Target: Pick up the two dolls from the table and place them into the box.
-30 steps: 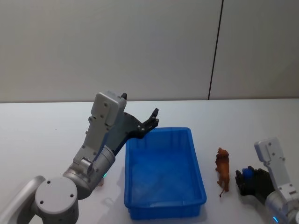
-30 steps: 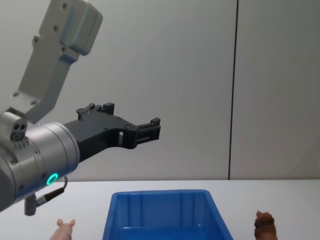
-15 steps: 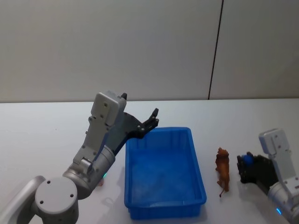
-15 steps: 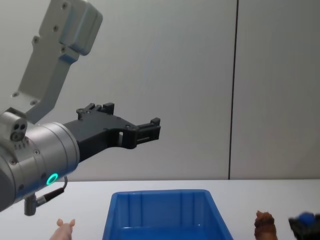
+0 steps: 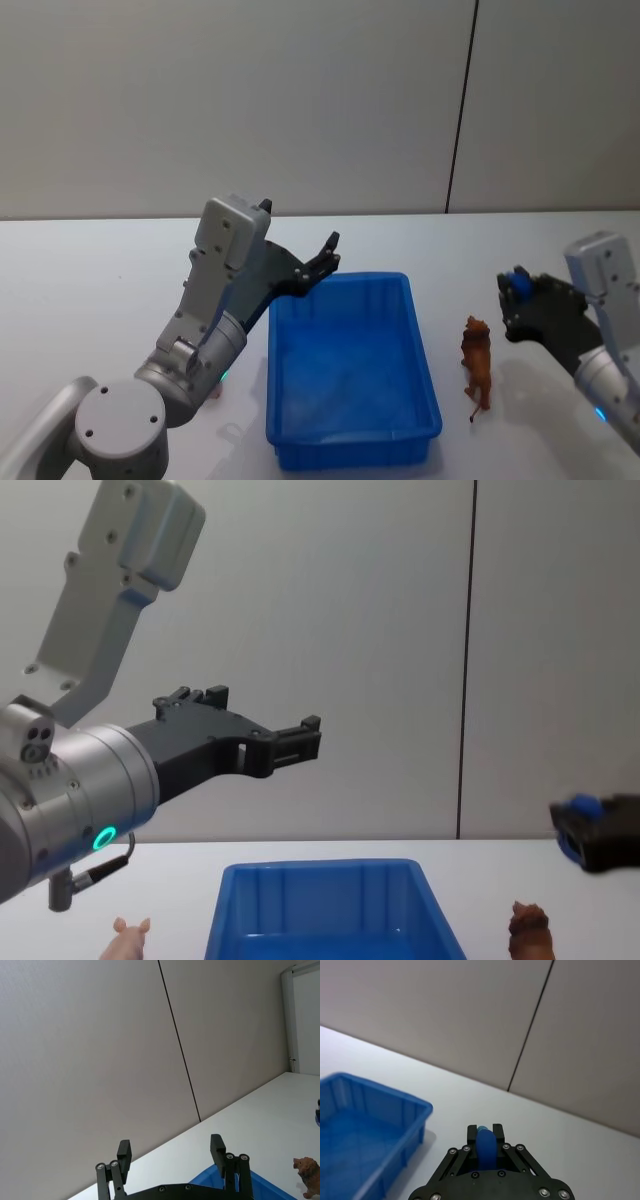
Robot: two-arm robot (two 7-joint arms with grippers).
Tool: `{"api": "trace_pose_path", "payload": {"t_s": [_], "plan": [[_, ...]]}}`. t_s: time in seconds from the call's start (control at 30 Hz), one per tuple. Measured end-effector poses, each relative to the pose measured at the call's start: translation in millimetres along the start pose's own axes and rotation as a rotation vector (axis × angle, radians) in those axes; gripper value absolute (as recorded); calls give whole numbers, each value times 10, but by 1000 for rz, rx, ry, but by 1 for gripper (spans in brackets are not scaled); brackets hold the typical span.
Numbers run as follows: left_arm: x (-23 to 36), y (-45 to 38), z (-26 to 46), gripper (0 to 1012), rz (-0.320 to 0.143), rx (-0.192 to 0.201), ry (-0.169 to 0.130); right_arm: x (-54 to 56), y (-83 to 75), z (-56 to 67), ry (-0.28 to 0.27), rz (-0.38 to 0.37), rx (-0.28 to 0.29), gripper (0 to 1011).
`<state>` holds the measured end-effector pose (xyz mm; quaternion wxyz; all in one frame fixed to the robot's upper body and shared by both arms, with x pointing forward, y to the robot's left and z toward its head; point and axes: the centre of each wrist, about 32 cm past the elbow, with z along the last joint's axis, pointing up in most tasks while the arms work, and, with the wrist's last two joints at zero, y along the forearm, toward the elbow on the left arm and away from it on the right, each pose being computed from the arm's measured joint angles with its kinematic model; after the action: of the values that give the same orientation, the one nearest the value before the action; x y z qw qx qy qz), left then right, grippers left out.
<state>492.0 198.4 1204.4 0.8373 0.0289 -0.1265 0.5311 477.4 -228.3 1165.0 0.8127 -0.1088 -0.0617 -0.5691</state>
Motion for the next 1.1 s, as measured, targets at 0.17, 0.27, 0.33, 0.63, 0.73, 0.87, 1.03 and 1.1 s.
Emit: {"api": "trace_pose_path", "payload": {"t_s": [0.17, 0.27, 0.33, 0.63, 0.73, 0.87, 1.03, 1.1], "plan": [[0, 0, 0, 1001, 0, 0, 0, 13, 7, 142, -4, 46, 73, 158], [0, 0, 0, 1001, 0, 0, 0, 12, 10, 194, -3, 70, 98, 143], [0, 0, 0, 1001, 0, 0, 0, 7, 16, 245, 0, 98, 119, 134], [0, 0, 0, 1001, 0, 0, 0, -50, 50, 427, 22, 223, 178, 102], [0, 0, 0, 1001, 0, 0, 0, -82, 67, 473, 32, 268, 185, 102], [0, 0, 0, 1001, 0, 0, 0, -129, 98, 525, 45, 329, 185, 102], [0, 0, 0, 1001, 0, 0, 0, -206, 154, 584, 61, 404, 176, 102], [0, 0, 0, 1001, 0, 0, 0, -250, 189, 603, 68, 442, 165, 102]]}}
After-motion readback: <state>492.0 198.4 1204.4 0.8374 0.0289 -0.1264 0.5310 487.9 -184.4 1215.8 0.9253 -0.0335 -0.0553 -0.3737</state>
